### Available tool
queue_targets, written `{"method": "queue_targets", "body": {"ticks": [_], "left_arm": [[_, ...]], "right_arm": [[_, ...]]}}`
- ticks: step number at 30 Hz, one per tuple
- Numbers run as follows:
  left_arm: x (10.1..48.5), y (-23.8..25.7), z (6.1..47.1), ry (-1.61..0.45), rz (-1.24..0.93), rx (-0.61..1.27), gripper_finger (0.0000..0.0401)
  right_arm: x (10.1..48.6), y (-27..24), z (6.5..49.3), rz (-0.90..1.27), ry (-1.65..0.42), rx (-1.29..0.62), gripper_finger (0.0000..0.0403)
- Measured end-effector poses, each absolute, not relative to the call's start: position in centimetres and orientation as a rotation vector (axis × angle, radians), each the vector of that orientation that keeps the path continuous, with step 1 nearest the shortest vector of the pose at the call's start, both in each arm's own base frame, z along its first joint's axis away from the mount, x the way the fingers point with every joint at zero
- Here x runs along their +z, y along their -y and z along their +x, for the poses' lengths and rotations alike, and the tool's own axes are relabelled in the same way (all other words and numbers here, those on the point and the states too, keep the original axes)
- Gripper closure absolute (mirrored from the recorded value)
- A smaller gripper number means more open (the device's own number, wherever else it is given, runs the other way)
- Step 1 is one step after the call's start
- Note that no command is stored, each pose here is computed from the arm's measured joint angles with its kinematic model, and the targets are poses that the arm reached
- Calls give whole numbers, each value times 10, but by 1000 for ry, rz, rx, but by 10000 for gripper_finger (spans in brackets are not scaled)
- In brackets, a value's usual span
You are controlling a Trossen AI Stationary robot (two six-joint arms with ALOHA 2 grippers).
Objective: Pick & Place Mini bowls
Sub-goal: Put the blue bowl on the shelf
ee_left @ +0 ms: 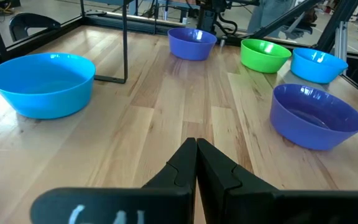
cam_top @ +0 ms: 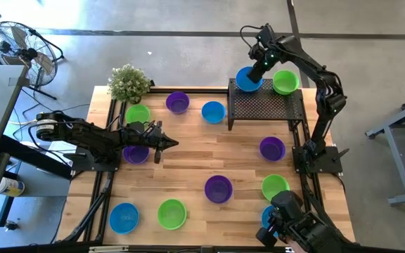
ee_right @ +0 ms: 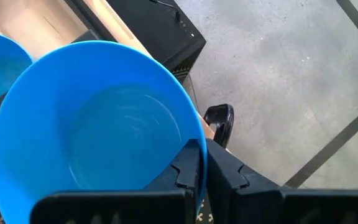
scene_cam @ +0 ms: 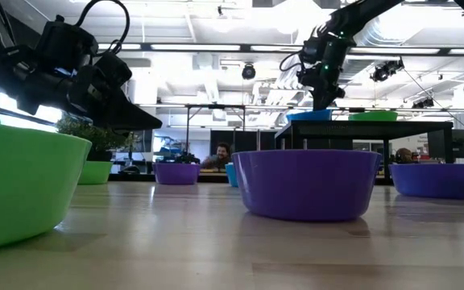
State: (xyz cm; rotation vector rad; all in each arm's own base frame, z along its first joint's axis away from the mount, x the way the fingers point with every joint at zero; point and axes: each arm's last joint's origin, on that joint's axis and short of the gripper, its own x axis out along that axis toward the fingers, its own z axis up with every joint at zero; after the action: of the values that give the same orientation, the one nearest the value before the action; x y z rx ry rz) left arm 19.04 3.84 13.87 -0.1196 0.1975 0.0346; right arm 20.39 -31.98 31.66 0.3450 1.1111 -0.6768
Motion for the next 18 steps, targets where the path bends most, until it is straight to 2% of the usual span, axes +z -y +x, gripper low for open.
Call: {"method": "queue_targets", "body": {"ticks": [18], "left_arm": [[139,-38,190,-198,-120,34,397]], "right_arm": [[306,322,205,409,-1150,-707,381]]}}
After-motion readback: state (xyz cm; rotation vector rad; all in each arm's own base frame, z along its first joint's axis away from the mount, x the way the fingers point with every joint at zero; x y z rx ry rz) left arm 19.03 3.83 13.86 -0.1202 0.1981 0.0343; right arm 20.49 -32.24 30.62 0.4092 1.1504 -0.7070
